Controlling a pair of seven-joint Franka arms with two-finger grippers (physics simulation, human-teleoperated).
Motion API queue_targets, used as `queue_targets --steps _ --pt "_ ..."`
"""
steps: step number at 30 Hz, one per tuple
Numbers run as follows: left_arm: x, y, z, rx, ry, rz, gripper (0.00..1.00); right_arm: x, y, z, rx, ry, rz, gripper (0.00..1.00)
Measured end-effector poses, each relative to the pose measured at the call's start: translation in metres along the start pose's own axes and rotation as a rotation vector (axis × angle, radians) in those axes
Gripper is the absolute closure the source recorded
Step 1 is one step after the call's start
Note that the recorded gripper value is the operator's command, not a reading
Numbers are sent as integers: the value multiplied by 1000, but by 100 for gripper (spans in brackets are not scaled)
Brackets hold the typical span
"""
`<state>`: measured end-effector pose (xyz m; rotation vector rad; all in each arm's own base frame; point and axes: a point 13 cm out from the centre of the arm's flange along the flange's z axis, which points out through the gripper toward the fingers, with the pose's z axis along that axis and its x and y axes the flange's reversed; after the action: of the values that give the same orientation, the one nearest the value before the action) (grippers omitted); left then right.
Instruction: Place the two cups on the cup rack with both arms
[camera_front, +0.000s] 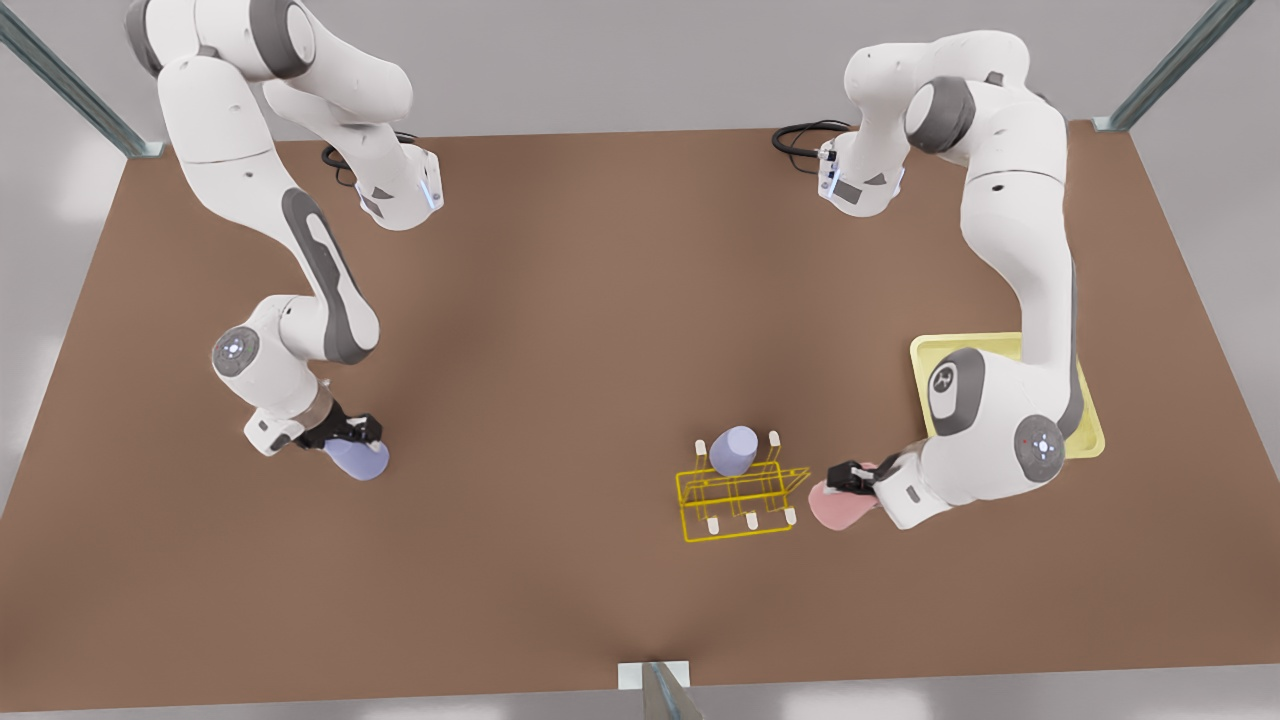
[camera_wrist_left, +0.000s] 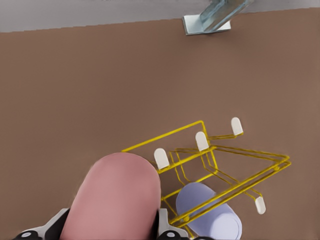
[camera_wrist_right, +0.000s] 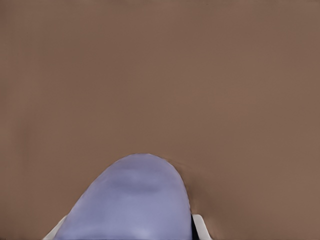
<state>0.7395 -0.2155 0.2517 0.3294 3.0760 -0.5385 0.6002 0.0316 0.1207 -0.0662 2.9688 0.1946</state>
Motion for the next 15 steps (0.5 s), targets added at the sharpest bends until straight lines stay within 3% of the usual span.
queue_targets --steps 8,14,15 --pt "-33 -35 17 76 -103 -234 13 -62 180 -38 -264 -54 12 17" --pt "-16 -33 31 51 -28 -346 13 -101 293 -49 -456 -65 41 18" --pt "-13 -34 36 48 -15 -360 9 -112 299 -51 -477 -71 47 18"
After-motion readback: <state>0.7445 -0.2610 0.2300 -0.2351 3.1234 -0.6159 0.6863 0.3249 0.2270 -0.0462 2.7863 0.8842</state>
